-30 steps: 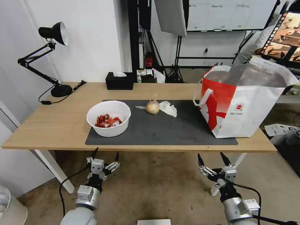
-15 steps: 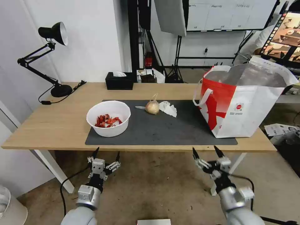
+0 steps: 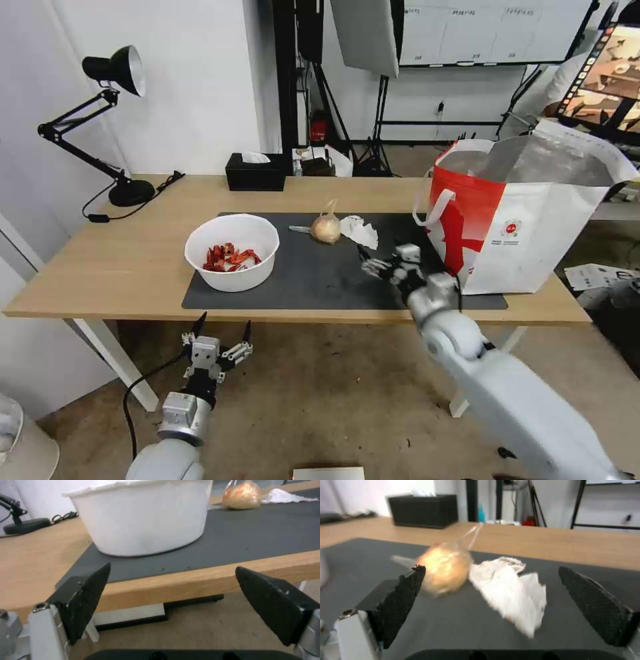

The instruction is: Pick up the trash from the table and place it into the takeout bag.

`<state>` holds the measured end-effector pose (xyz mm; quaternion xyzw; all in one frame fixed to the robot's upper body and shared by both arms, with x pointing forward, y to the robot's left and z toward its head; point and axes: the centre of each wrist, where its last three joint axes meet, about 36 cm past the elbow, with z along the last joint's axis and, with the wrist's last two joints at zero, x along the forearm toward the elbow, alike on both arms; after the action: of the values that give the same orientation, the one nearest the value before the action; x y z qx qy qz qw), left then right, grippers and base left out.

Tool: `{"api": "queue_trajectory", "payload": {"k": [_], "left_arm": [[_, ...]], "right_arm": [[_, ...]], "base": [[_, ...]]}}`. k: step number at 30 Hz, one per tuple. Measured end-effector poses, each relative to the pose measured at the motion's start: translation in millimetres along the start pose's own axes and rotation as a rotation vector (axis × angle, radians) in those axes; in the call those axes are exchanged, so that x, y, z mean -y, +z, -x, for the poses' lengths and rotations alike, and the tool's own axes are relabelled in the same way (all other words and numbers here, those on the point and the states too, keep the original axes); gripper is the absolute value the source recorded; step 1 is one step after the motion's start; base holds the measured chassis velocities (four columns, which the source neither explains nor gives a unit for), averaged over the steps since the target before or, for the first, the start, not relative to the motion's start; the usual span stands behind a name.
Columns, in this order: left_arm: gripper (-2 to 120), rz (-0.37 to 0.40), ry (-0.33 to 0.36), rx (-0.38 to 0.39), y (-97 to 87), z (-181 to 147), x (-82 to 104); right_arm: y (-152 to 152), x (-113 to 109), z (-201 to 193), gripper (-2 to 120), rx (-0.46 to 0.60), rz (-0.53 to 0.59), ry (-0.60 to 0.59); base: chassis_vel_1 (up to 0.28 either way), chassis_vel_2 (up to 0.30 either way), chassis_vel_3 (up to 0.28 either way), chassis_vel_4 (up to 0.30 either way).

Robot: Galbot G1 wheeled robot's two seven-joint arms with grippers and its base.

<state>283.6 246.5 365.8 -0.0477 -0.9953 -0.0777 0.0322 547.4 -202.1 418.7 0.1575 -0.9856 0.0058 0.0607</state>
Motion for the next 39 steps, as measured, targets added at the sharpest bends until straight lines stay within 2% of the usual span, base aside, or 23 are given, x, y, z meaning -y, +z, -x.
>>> {"api": "queue_trajectory", "payload": {"k": [2,6,11,23,29,31,33,35,36,39], "left_arm": [[100,0.000,-0.005,-0.006,1.6,-1.0,-0.8],[100,0.002,-0.010,-0.009,3.6,-1.8,-2.2],[100,-0.003,-0.012,-0.006,4.0,-2.2,-2.9],[100,-0.009,-0.014,0.000,5.8,-2.3,-2.4],[100,-0.010,-0.012,0.017,1.5,-1.6,-2.4],[100,-0.011,-0.009,0.026,-1.5,-1.3,-2.0],[100,-0.011,-0.008,0.028,-2.2,-1.1,-1.9],[100,-0.011,-0.007,0.031,-3.0,-0.5,-2.0],[100,-0.011,-0.007,0.031,-3.0,-0.5,-2.0],[100,-0.012,-0.005,0.029,-1.2,-0.1,-1.5]], "right_arm": [[-12.2,-0.6,28.7,100,-0.029,-0.026,0.059],[-20.3,3.5,59.0,100,-0.091,-0.042,0.119],[-20.0,3.6,85.0,100,-0.166,-0.051,0.138],[-9.3,2.3,101.2,99,-0.236,-0.046,0.116],[-5.1,0.8,100.0,83,-0.242,-0.039,0.108],[-4.2,0.7,98.9,73,-0.243,-0.038,0.106],[-3.7,0.5,98.5,69,-0.244,-0.037,0.105],[-2.9,0.4,96.9,58,-0.244,-0.036,0.104],[-2.9,0.4,96.9,58,-0.244,-0.036,0.104],[-2.7,0.3,94.5,44,-0.239,-0.033,0.102]], "base": [[0.000,0.000,0.000,0.000],[0.000,0.000,0.000,0.000],[0.000,0.000,0.000,0.000],[0.000,0.000,0.000,0.000],[0.000,0.000,0.000,0.000],[0.000,0.000,0.000,0.000],[0.000,0.000,0.000,0.000],[0.000,0.000,0.000,0.000],[0.000,0.000,0.000,0.000],[0.000,0.000,0.000,0.000]]}}
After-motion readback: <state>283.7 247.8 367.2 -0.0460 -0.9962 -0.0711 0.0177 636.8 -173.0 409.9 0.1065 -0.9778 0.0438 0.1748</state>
